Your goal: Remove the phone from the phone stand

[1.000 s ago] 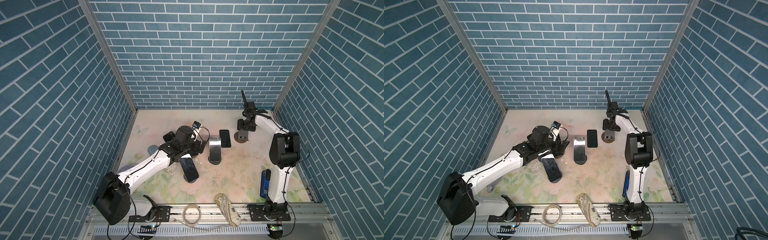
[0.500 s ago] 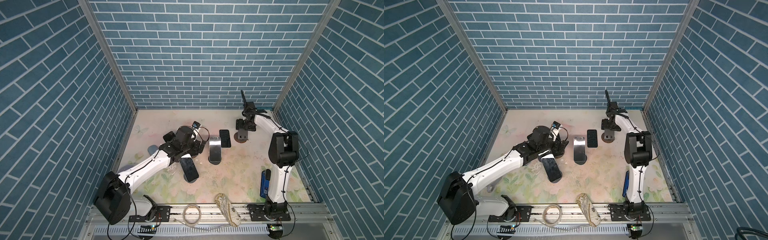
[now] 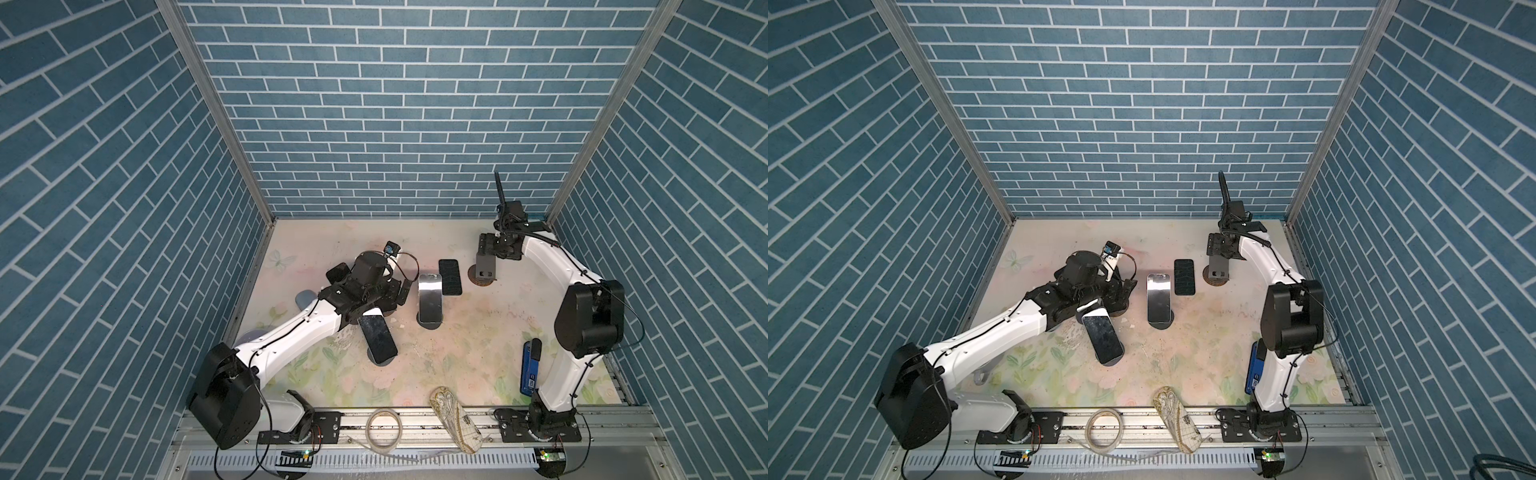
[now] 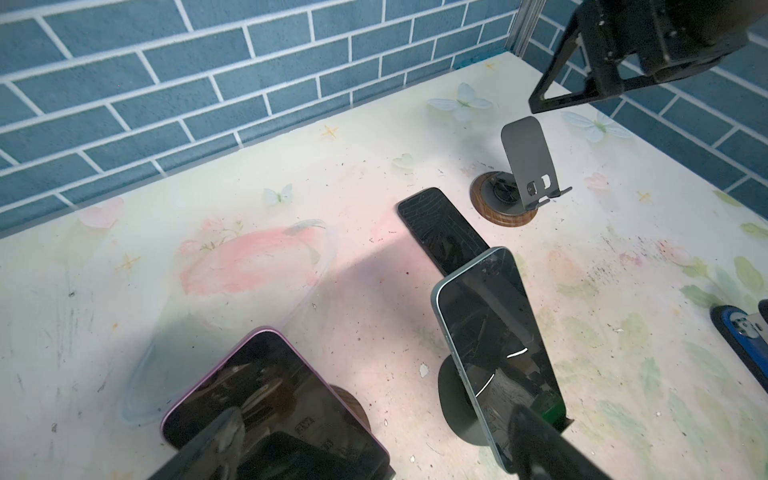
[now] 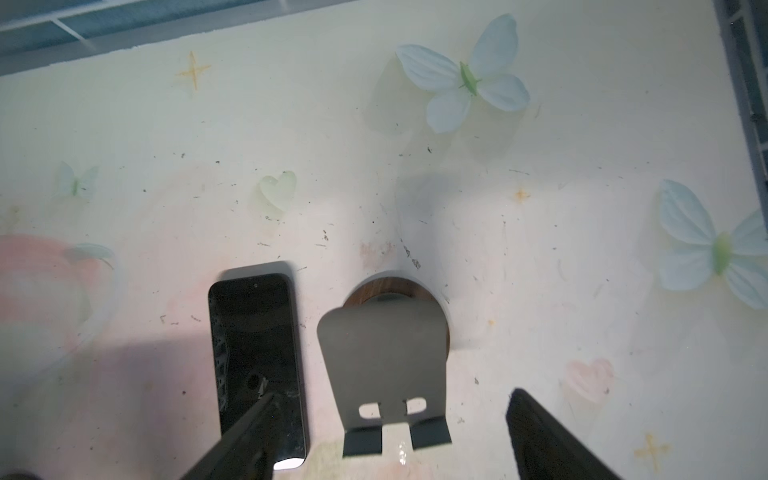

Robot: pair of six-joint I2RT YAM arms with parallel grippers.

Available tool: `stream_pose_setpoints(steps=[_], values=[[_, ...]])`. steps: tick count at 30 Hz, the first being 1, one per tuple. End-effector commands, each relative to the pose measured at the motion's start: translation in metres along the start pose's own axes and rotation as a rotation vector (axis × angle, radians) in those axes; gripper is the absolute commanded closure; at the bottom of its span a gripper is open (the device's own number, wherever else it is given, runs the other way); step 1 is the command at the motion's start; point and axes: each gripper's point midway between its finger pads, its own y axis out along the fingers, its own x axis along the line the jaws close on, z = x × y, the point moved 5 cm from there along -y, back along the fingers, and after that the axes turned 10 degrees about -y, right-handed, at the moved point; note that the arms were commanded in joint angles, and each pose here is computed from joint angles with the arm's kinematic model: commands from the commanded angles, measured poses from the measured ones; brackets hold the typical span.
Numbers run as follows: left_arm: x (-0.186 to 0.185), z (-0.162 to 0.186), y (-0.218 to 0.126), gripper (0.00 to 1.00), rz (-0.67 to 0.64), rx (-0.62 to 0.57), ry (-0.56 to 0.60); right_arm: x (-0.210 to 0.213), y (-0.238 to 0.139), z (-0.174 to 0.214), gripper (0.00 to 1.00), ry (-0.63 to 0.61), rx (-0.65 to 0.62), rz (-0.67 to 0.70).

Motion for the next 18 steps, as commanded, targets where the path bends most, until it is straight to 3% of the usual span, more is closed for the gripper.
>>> stream_pose_setpoints(steps=[1, 10, 18], values=[[-0.012, -0.008, 0.0, 0.0, -0.018, -0.007, 0.017, -0.002, -0.016, 0.006, 0.15, 0.055, -0.044, 0.013], [-0.037, -0.01, 0.011, 0.0, -0.09, 0.072, -0.008, -0.014, -0.048, 0.043, 0.15, 0.114, -0.035, 0.078], [-0.054, -0.004, 0.022, 0.0, -0.126, 0.145, -0.157, -0.022, -0.051, 0.067, 0.15, 0.115, -0.012, 0.125]])
